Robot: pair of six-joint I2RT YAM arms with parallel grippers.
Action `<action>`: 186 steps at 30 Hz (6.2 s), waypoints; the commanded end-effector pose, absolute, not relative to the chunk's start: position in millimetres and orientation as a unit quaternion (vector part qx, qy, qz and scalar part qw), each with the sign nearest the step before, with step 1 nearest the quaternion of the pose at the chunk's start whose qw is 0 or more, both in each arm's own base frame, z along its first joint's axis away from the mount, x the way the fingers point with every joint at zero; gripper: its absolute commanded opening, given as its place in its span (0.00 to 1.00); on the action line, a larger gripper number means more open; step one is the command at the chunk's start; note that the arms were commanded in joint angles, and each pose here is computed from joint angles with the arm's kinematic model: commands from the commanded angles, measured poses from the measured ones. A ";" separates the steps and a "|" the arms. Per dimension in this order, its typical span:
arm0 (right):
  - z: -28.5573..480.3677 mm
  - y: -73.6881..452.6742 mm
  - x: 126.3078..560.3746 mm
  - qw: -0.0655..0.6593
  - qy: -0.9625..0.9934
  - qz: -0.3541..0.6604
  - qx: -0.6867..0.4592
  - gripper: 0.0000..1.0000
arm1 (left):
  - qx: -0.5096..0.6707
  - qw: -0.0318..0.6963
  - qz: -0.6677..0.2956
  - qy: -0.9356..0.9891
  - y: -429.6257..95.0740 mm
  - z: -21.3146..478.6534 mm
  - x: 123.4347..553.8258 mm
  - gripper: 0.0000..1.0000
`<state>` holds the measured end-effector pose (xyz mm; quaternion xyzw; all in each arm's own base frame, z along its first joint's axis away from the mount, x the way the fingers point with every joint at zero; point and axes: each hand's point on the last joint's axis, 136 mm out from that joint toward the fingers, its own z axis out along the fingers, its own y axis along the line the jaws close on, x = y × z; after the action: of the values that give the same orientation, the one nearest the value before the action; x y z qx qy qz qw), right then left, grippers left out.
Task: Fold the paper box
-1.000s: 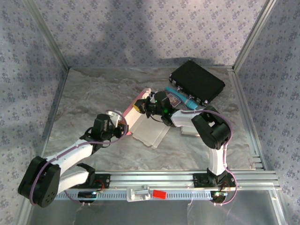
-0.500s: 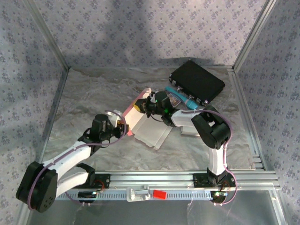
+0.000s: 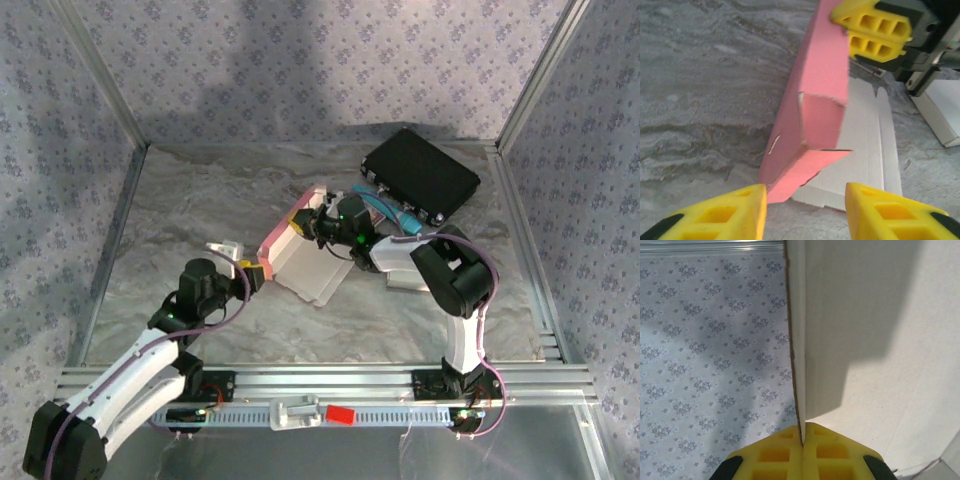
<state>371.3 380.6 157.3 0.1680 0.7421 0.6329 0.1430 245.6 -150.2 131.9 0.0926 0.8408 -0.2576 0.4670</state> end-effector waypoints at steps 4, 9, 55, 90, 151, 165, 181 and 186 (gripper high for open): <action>153.0 371.0 367.0 0.151 0.739 0.643 0.134 0.00 | 0.117 0.477 -0.226 0.841 -146.3 121.9 249.4 0.33; 151.4 371.0 368.4 0.144 0.736 0.649 0.131 0.00 | 0.166 0.463 -0.230 0.840 -159.4 113.3 251.4 0.29; 175.4 393.6 378.8 0.161 0.695 0.685 0.152 0.00 | 0.181 0.464 -0.237 0.834 -186.1 115.2 292.1 0.28; 161.6 401.3 374.6 0.143 0.702 0.679 0.160 0.00 | 0.168 0.453 -0.217 0.848 -179.6 100.0 303.9 0.26; 133.8 398.4 367.1 0.161 0.692 0.639 0.296 0.00 | -0.009 0.433 -0.125 0.893 -178.1 94.5 345.4 0.00; 137.9 394.7 370.8 0.149 0.713 0.615 0.303 0.00 | -0.006 0.400 -0.095 0.911 -171.6 92.3 338.8 0.00; 192.5 331.2 372.6 0.195 0.785 0.515 0.284 0.59 | -0.045 0.338 -0.084 0.936 -159.7 117.5 333.3 0.00; 231.8 296.0 372.2 0.231 0.833 0.438 0.245 0.66 | -0.053 0.301 -0.107 0.946 -157.4 133.2 334.6 0.00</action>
<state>384.3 318.7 225.3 0.2793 0.7834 0.5105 0.2182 341.6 -157.7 118.8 -0.0464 0.9391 -0.0873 0.3292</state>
